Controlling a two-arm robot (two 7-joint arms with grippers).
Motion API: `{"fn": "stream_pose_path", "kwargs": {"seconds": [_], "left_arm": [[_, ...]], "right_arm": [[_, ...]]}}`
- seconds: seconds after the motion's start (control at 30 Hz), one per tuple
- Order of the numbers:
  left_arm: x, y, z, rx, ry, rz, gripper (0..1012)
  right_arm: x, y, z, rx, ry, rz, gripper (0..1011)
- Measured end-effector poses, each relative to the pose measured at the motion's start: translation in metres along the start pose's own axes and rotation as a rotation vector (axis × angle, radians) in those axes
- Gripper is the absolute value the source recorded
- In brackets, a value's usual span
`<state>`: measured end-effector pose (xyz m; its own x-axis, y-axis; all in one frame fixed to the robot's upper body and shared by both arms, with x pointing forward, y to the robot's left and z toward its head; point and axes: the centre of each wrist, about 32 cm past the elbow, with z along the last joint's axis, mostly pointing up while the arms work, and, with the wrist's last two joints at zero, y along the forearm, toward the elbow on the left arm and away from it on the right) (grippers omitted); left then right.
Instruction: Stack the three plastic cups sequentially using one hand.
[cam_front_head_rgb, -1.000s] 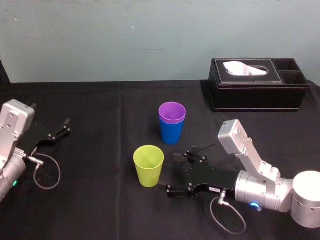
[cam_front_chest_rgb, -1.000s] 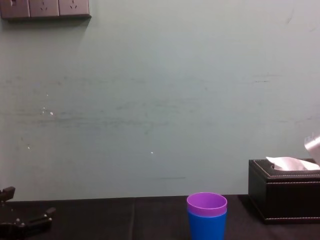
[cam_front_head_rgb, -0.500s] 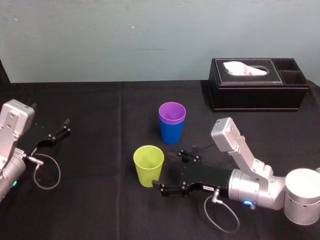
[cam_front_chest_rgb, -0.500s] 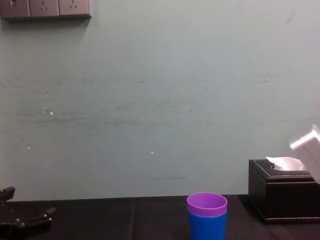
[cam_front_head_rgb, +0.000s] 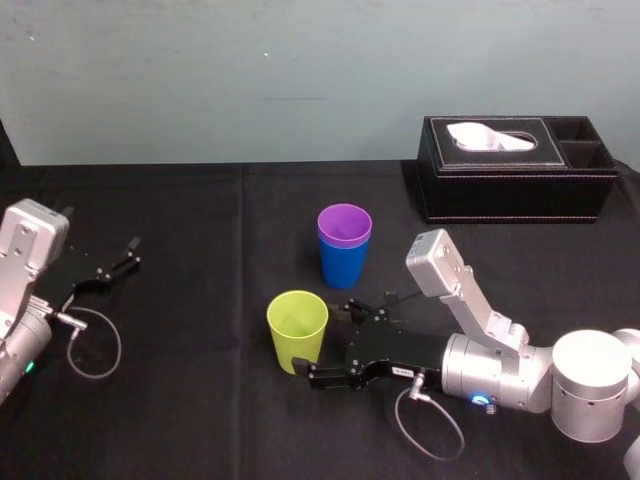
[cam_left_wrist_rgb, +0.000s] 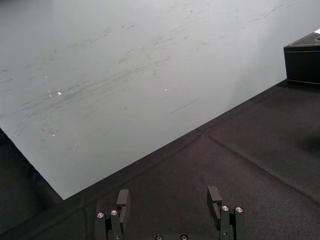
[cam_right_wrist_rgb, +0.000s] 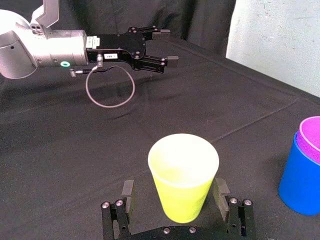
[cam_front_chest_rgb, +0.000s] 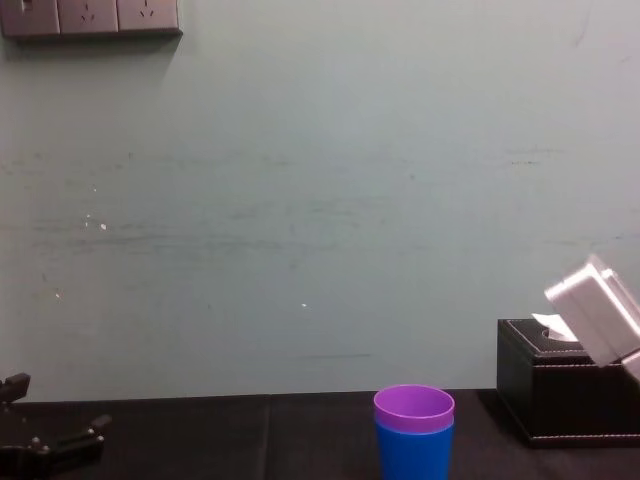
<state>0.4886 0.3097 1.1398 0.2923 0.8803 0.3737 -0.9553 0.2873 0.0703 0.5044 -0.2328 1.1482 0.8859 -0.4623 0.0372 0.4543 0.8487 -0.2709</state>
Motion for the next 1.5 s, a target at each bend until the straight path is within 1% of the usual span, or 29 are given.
{"fn": "stream_pose_path", "kwargs": {"seconds": [0.37, 1.0, 1.37, 1.5], "left_arm": [[0.0, 0.0, 0.0, 0.0, 0.0, 0.0, 1010], [0.0, 0.0, 0.0, 0.0, 0.0, 0.0, 1010], [0.0, 0.0, 0.0, 0.0, 0.0, 0.0, 1010], [0.0, 0.0, 0.0, 0.0, 0.0, 0.0, 1010]], "right_arm": [[0.0005, 0.009, 0.002, -0.004, -0.003, 0.003, 1000], [0.0013, 0.023, 0.003, -0.013, -0.032, -0.011, 1000], [0.0014, 0.025, 0.003, -0.012, -0.034, -0.01, 1000], [0.0014, 0.025, 0.003, -0.012, -0.034, -0.01, 947]]}}
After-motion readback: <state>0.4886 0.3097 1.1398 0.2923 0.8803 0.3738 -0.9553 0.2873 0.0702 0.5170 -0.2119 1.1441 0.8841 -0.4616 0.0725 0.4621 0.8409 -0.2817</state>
